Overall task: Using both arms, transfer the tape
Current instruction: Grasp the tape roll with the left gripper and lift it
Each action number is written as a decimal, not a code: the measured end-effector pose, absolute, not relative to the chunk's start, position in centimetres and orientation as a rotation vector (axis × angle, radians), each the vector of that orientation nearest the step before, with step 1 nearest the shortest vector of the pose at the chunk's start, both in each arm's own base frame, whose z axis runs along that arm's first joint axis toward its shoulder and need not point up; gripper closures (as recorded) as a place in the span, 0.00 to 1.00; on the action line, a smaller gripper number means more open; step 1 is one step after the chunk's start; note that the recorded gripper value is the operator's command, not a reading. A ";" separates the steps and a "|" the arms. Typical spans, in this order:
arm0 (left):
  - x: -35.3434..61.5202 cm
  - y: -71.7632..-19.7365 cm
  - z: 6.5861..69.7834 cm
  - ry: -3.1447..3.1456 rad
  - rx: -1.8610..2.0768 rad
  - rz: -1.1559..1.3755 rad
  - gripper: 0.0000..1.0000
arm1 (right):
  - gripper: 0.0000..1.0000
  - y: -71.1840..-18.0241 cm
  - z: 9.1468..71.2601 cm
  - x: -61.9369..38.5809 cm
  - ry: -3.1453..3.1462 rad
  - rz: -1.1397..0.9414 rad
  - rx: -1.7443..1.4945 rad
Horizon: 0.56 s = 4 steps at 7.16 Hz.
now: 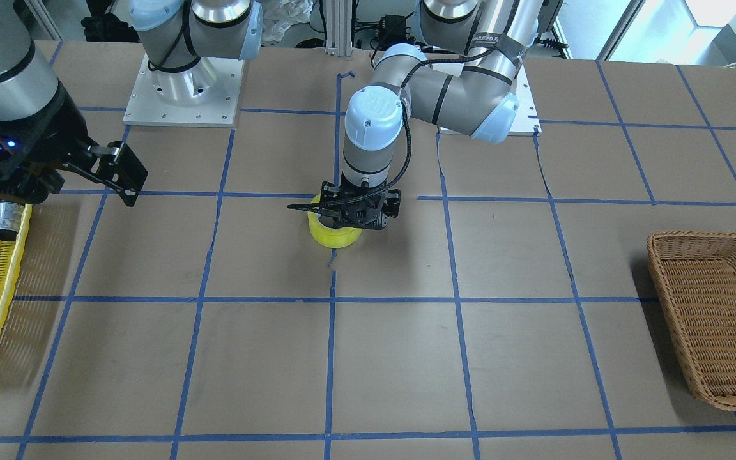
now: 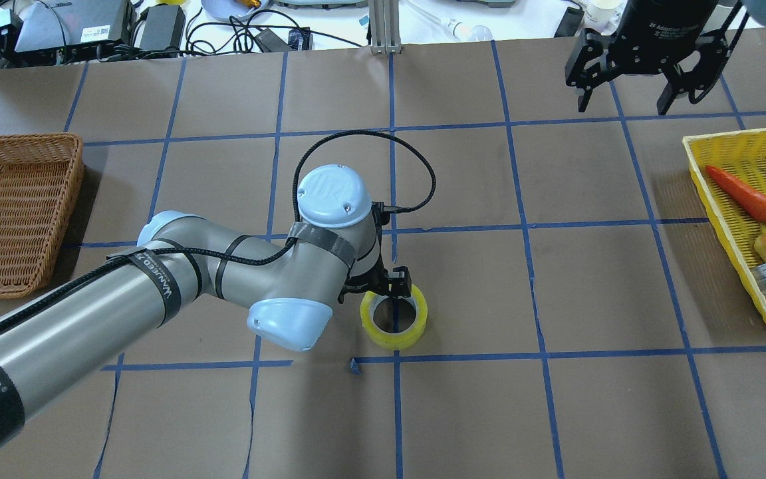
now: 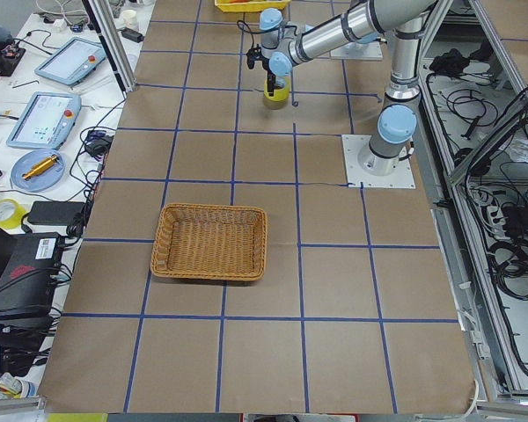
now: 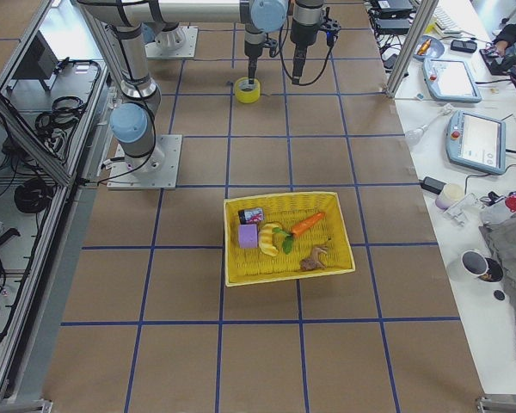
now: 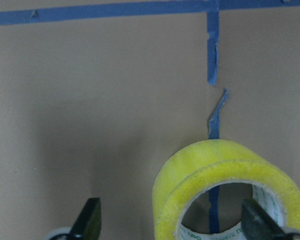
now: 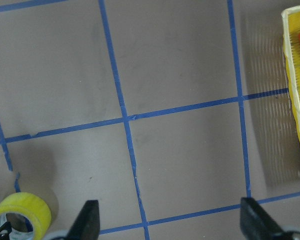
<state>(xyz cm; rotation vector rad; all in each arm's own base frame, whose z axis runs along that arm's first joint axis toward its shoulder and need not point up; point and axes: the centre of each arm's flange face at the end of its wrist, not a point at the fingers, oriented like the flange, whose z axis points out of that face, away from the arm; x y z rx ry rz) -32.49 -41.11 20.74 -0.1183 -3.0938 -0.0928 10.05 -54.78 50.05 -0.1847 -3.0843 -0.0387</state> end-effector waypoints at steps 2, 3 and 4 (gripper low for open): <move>-32.3 -39.9 19.5 -3.082 -0.126 -0.045 0.79 | 0.00 -53.5 50.2 11.7 -3.117 -0.036 -0.083; -32.2 -39.8 19.1 -3.076 -0.134 -0.017 0.95 | 0.00 -53.1 50.1 12.7 -3.125 -0.040 -0.052; -32.2 -39.8 18.9 -3.076 -0.140 -0.005 1.00 | 0.00 -52.8 50.0 13.6 -3.127 -0.044 -0.024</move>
